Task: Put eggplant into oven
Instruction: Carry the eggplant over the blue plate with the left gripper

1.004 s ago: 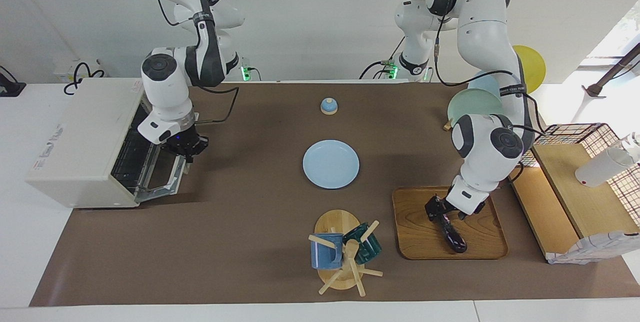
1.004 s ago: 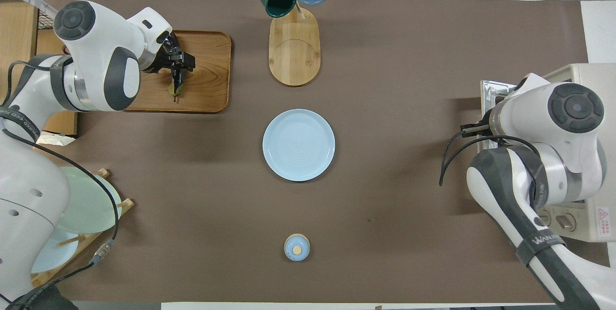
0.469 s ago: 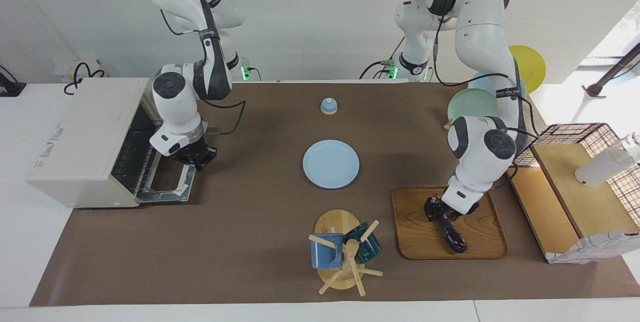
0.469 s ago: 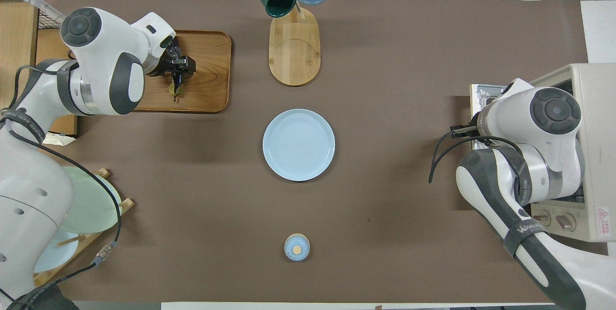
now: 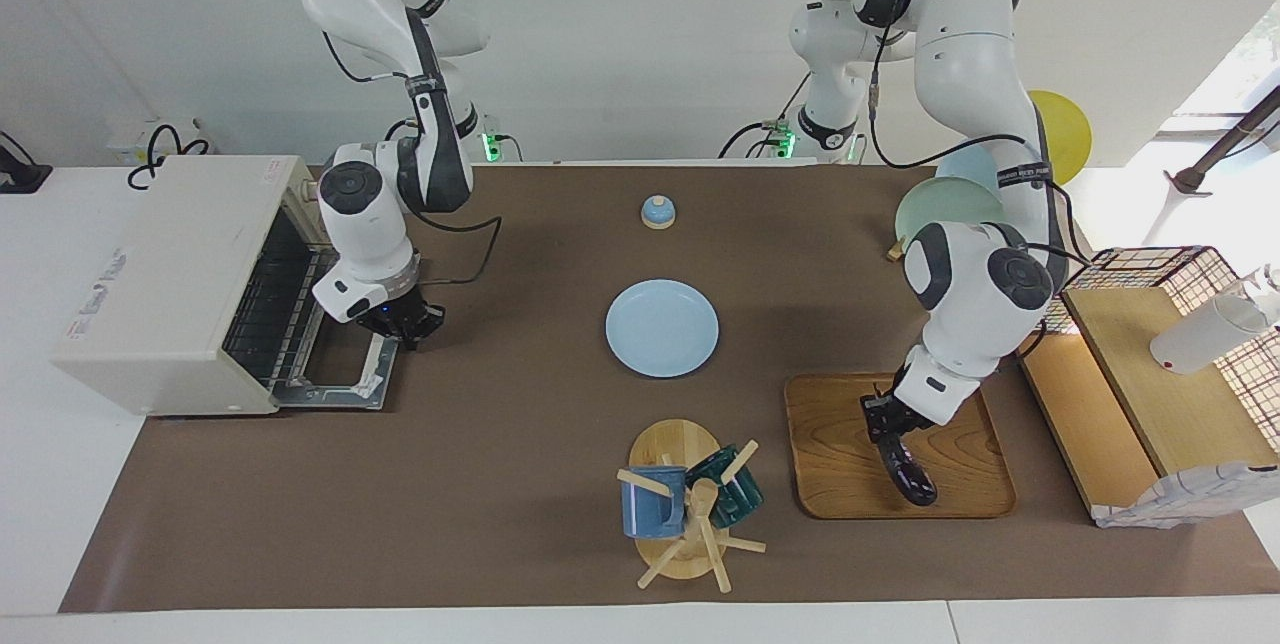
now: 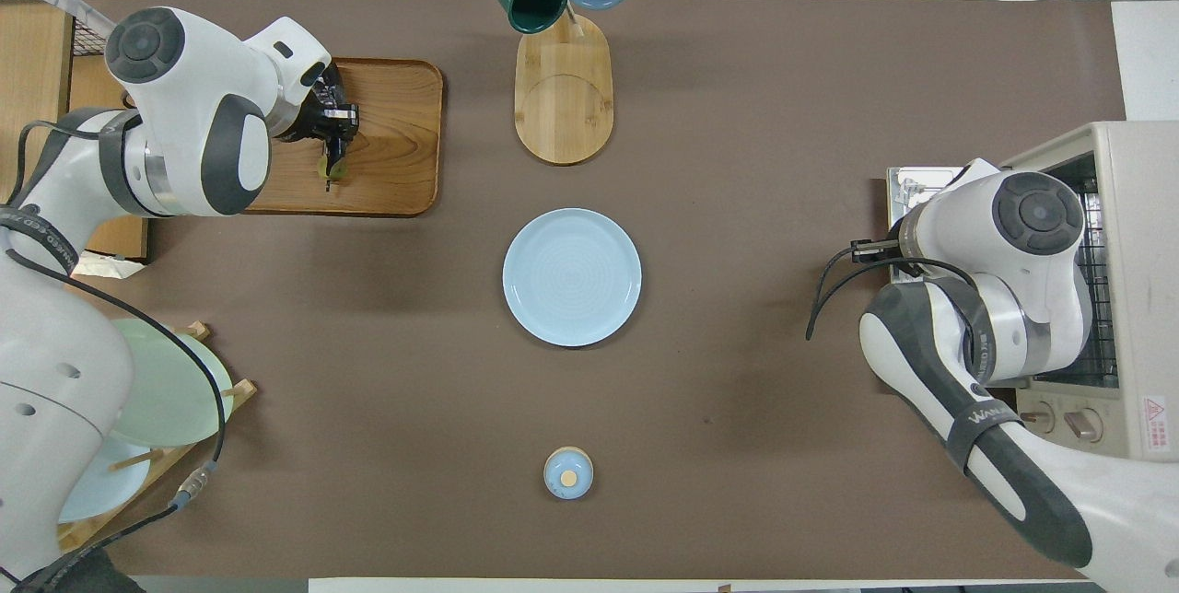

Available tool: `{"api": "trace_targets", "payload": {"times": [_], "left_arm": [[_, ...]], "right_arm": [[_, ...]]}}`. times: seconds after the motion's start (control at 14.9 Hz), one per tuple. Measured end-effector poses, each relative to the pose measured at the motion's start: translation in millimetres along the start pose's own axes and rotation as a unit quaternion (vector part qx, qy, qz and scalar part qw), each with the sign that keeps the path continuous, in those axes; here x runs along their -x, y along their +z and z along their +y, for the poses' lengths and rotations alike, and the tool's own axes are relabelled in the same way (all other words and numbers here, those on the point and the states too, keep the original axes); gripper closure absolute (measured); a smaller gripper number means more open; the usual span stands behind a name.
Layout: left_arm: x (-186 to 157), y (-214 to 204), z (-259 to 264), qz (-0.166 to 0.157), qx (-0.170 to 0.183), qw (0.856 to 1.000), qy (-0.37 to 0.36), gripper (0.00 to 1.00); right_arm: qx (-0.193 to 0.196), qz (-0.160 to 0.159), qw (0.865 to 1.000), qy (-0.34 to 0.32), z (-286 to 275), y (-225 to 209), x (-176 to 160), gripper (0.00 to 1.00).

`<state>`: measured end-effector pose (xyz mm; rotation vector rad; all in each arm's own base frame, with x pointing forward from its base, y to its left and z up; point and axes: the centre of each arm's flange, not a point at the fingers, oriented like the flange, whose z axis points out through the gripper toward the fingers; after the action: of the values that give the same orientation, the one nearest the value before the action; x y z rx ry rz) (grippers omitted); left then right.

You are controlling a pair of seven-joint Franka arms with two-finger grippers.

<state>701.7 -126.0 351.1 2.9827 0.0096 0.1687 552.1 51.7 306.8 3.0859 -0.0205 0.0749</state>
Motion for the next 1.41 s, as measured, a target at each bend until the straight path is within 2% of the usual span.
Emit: {"api": "trace_targets", "payload": {"times": [0.2, 0.47, 0.54, 0.67, 0.8, 0.87, 1.0, 1.14, 1.27, 1.41], "left_arm": [[11.7, -60.4, 19.5, -0.018, 0.008, 0.999, -0.027, 0.73], [53.9, -134.7, 86.6, -0.042, 0.008, 0.998, -0.047, 0.73], [66.1, -145.1, 105.9, -0.046, 0.008, 0.998, -0.052, 0.73], [93.2, -151.7, 147.1, -0.056, 0.006, 0.997, -0.058, 0.73], [125.5, -138.7, 191.9, -0.057, 0.007, 0.997, -0.061, 0.73], [142.7, -125.3, 213.7, -0.044, 0.014, 0.997, -0.06, 0.73], [184.3, -84.5, 248.6, -0.033, 0.023, 0.998, -0.047, 0.73], [214.2, -46.7, 260.9, -0.03, 0.024, 0.999, -0.034, 0.73], [225.9, -18.5, 259.1, -0.024, 0.025, 0.999, -0.031, 0.73], [230.0, 7.8, 260.0, -0.021, 0.025, 0.999, -0.03, 0.73]], "right_arm": [[0.001, -0.026, 1.0, 0.0, -28.9, -35.5, -9.3, 0.99], [0.011, -0.062, 0.998, 0.015, -13.6, -141.5, -18.0, 0.96], [0.011, -0.063, 0.998, 0.017, -10.2, -160.2, -13.4, 0.9], [0.011, -0.067, 0.998, 0.019, -6.3, -178.3, -4.1, 0.68], [0.011, -0.07, 0.997, 0.022, 0.2, -190.6, 2.4, 0.48], [0.01, -0.072, 0.997, 0.022, 4.7, -197.7, 6.4, 0.38], [0.009, -0.076, 0.997, 0.014, 15.7, -211.6, 14.6, 0.17], [0.005, -0.074, 0.997, 0.017, 31.8, -216.3, 17.3, 0.14], [-0.006, -0.076, 0.997, 0.016, 38.3, -212.8, 17.4, 0.0], [-0.009, -0.078, 0.997, 0.015, 35.8, -211.0, 18.1, 0.0]]}}
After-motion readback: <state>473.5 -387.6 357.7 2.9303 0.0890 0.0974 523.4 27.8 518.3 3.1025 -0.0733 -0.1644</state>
